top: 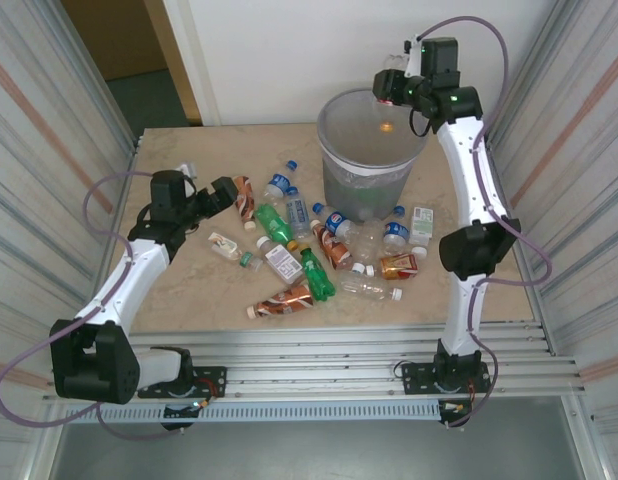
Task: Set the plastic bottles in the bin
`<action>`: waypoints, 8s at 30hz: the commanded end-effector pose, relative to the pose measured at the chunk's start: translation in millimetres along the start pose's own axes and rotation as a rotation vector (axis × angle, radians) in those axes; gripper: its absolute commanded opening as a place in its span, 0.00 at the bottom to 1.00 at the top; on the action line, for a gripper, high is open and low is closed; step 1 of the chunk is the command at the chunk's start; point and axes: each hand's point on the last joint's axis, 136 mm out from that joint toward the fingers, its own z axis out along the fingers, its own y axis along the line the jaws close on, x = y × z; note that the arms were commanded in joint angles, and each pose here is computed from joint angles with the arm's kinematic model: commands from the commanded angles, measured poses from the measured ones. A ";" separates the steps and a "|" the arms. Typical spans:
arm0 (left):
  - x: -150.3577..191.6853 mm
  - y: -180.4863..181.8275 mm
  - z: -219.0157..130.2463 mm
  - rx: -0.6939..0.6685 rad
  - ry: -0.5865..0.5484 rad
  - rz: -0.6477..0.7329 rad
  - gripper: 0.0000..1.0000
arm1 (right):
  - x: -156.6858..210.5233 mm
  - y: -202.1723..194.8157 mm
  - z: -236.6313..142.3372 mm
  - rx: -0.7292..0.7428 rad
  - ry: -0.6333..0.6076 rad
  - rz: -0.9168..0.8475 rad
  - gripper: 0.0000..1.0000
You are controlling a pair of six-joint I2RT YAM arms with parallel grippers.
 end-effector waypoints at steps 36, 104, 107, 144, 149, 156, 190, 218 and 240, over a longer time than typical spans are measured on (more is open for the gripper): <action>-7.8 0.1 -14.6 -0.037 -0.026 0.015 0.99 | 54.0 -3.3 28.0 0.174 0.144 -0.318 0.72; 131.3 98.9 49.7 -0.535 0.253 -0.076 0.92 | 186.0 -78.0 -174.0 0.443 0.133 0.179 0.98; 136.5 107.5 52.4 -0.539 0.282 -0.099 0.91 | 185.1 -78.6 -174.7 0.445 0.128 0.181 0.98; 48.9 23.7 24.0 -0.207 0.103 0.088 0.57 | 191.4 -96.0 -186.2 0.534 0.102 0.202 0.98; 9.8 -60.4 17.2 -0.006 0.028 0.192 0.58 | 199.8 -99.7 -185.2 0.551 0.121 0.206 0.98; -36.4 -173.6 13.9 0.264 -0.063 0.276 0.58 | 217.2 -108.9 -185.7 0.584 0.153 0.226 0.98; -41.3 -367.6 118.4 0.675 -0.099 0.431 0.66 | 278.1 -136.3 -148.9 0.606 0.248 0.363 0.98; -70.5 -380.8 11.0 0.741 -0.168 0.527 0.99 | 314.5 -158.8 -92.5 0.561 0.412 0.397 0.93; -38.6 -190.3 -43.6 0.349 -0.245 0.408 0.99 | 317.7 -169.6 -56.6 0.496 0.512 0.368 0.92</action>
